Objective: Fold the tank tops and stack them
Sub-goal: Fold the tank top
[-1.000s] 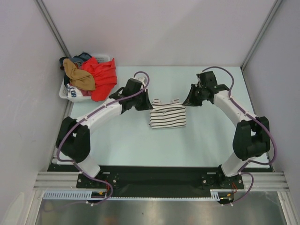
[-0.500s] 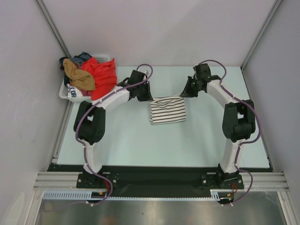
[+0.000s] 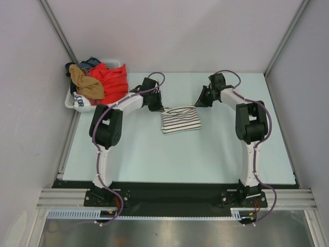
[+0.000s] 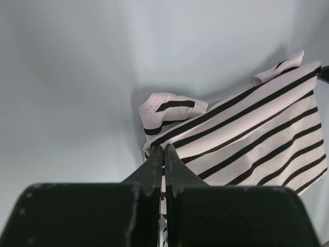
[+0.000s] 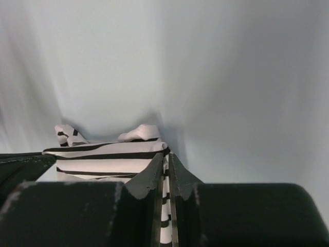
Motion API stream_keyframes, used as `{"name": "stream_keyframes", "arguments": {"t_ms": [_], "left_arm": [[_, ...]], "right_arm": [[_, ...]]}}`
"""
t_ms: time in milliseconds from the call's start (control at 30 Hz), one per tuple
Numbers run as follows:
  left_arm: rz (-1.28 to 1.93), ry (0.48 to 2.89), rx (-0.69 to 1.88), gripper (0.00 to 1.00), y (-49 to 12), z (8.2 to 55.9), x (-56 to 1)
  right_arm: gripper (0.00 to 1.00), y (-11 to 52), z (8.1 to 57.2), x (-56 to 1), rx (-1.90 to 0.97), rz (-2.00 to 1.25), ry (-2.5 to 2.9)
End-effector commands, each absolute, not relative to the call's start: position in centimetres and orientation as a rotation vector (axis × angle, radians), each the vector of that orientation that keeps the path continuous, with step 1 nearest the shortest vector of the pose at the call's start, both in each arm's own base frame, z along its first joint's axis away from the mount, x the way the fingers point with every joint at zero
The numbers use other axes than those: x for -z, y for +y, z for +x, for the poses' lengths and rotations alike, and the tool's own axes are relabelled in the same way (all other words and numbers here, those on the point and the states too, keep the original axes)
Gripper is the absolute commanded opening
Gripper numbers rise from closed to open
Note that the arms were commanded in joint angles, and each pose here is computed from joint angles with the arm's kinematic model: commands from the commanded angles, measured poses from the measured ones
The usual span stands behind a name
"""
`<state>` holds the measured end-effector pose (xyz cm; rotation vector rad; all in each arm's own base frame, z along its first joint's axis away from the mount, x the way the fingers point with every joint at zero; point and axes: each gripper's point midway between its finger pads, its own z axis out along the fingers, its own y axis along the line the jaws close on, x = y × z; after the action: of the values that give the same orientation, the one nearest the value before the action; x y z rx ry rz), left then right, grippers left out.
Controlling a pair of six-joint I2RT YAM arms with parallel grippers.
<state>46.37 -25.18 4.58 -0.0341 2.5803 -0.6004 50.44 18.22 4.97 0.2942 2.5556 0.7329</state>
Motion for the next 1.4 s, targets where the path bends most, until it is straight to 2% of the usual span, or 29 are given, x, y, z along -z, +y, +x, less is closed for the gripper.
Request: {"name": "stream_keyframes", "arguments": {"t_ms": [0,100,167,200,233,267,300,367,467,633,733,767,800,833,867,900,1033,1133,1367], "left_arm": [[-0.038,2.474,0.626,0.01,-24.4,49.6,-7.0],[-0.026,2.451,0.632,0.06,-24.5,50.1,-7.8],[-0.02,2.445,0.642,0.13,-24.7,50.1,-8.2],[-0.011,2.441,0.651,0.22,-24.8,50.1,-8.5],[-0.006,2.437,0.659,0.33,-24.9,50.1,-8.8],[-0.013,2.438,0.65,0.54,-24.7,50.1,-8.9],[-0.016,2.428,0.645,0.61,-24.5,49.9,-9.5],[-0.019,2.412,0.635,0.73,-24.1,49.6,-10.3],[-0.001,2.361,0.623,0.78,-23.5,48.6,-12.4],[0.046,2.29,0.703,0.73,-23.8,45.9,-15.8],[0.081,2.251,0.813,0.58,-25.2,44.8,-17.2],[0.102,2.239,0.89,0.44,-26.2,44.4,-17.7],[0.112,2.244,0.924,0.37,-26.9,44.3,-17.4],[0.126,2.246,0.951,0.33,-27.7,44.2,-17.3],[0.131,2.256,0.985,0.23,-28.4,44.0,-17.1],[0.134,2.272,0.999,0.2,-29.0,44.4,-16.3],[0.137,2.293,1.07,0.11,-30.8,44.8,-14.5],[0.13,2.327,1.087,0.1,-31.4,45.5,-12.2],[0.081,2.427,0.946,0.05,-30.2,50.0,-5.3]], "right_arm": [[0.13,18.0,54.0,-7.6,-0.767,0.272,2.41],[0.14,18.4,54.2,-8.0,-0.803,0.261,2.389],[0.2,18.8,54.2,-8.3,-0.827,0.252,2.381],[0.35,19.0,54.2,-8.7,-0.839,0.244,2.373],[0.45,19.1,54.1,-8.9,-0.837,0.239,2.369],[0.53,19.0,54.1,-9.1,-0.83,0.239,2.365],[0.59,19.0,53.8,-9.9,-0.831,0.225,2.347],[0.59,19.3,53.0,-10.7,-0.856,0.198,2.33],[0.54,19.5,51.3,-12.5,-0.906,0.151,2.296],[0.38,21.5,47.4,-14.9,-1.088,0.008,2.251],[0.27,23.8,44.3,-15.4,-1.234,-0.089,2.246],[0.24,24.8,43.2,-15.2,-1.27,-0.113,2.26],[0.17,25.5,42.6,-15.1,-1.3,-0.136,2.264],[0.14,26.1,41.9,-14.9,-1.331,-0.156,2.271],[0.1,26.9,41.2,-14.4,-1.342,-0.176,2.289],[0.0,27.3,40.7,-13.7,-1.348,-0.179,2.311],[0.0,28.4,38.7,-11.9,-1.518,-0.176,2.317],[0.0,28.5,37.8,-9.6,-1.603,-0.173,2.32],[0.0,27.7,37.3,-2.8,-1.62,0.002,2.478]]}}
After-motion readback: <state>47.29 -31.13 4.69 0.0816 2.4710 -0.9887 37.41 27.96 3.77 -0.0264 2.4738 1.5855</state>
